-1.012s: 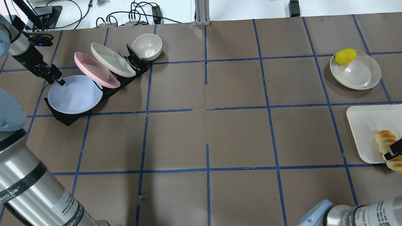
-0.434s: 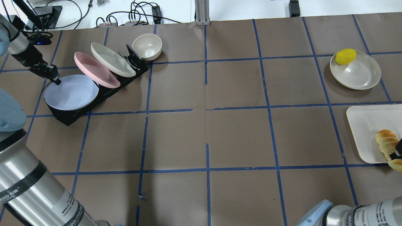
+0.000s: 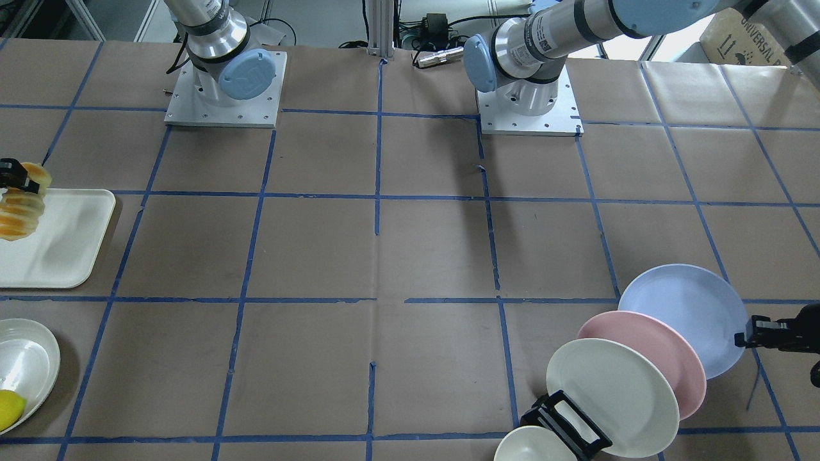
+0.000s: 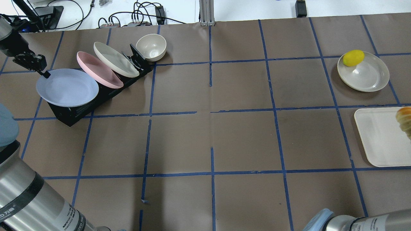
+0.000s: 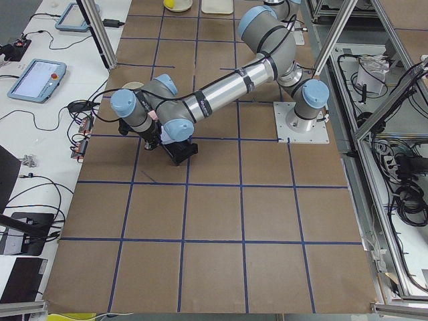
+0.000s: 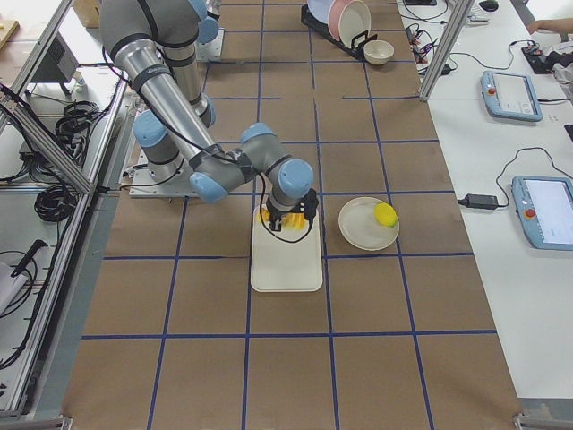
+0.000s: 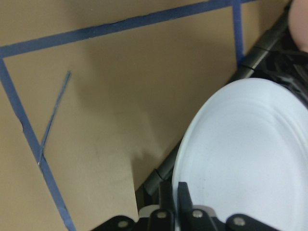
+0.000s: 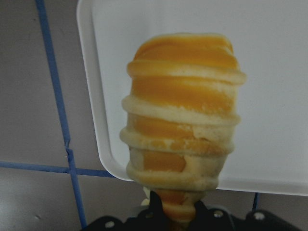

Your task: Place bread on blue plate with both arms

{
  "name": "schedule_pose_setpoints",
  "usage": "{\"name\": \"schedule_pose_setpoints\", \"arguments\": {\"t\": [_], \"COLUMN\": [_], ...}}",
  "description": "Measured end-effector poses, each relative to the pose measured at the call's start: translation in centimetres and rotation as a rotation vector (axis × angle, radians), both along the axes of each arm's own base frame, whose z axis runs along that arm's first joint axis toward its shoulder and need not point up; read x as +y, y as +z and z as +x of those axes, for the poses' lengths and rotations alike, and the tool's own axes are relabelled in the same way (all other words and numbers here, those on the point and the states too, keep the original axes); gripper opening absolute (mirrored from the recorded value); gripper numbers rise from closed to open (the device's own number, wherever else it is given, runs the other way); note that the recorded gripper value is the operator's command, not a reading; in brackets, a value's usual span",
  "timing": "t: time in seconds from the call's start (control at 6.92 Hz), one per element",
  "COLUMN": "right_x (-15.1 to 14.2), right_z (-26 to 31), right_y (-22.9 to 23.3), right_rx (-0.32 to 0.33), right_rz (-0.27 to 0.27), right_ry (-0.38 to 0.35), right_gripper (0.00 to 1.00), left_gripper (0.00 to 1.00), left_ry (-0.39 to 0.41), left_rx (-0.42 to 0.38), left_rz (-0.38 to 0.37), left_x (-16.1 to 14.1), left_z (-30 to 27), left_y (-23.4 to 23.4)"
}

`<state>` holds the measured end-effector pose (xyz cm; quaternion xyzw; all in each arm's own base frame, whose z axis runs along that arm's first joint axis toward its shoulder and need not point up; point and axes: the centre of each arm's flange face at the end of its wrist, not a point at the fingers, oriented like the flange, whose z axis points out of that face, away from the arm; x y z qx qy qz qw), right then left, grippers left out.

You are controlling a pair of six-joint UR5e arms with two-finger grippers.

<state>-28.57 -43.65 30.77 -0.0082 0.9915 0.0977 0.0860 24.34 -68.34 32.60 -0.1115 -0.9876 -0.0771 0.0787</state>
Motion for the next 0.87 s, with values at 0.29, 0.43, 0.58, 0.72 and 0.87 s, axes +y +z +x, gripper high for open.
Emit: {"name": "schedule_pose_setpoints", "arguments": {"t": [0.29,0.43,0.58,0.72,0.87], "right_x": [-1.8,-1.9,-1.1,-0.4,0.2], "right_z": [6.5,10.8,15.0,19.1,23.1], "right_y": [7.3,10.4,13.2,15.3,16.8], "right_rx": [0.053,0.079,0.096,0.108,0.119], "right_rz": [-0.025,-0.041,-0.059,-0.082,-0.108], "right_ry": [0.030,0.041,0.043,0.061,0.106], "right_gripper": [0.02,0.02,0.01,0.00,0.00], "left_gripper": [0.00,0.00,0.00,0.00,0.00], "left_ry": [0.009,0.041,0.075,0.106,0.147], "left_rx": [-0.005,-0.006,-0.015,-0.039,-0.067], "left_rz": [0.038,0.055,0.061,0.058,0.050], "left_x": [3.1,4.7,5.6,5.7,5.4], "left_z": [-1.5,-3.0,-5.8,-10.4,-16.7], "left_y": [5.9,8.7,11.2,13.2,14.7]}}
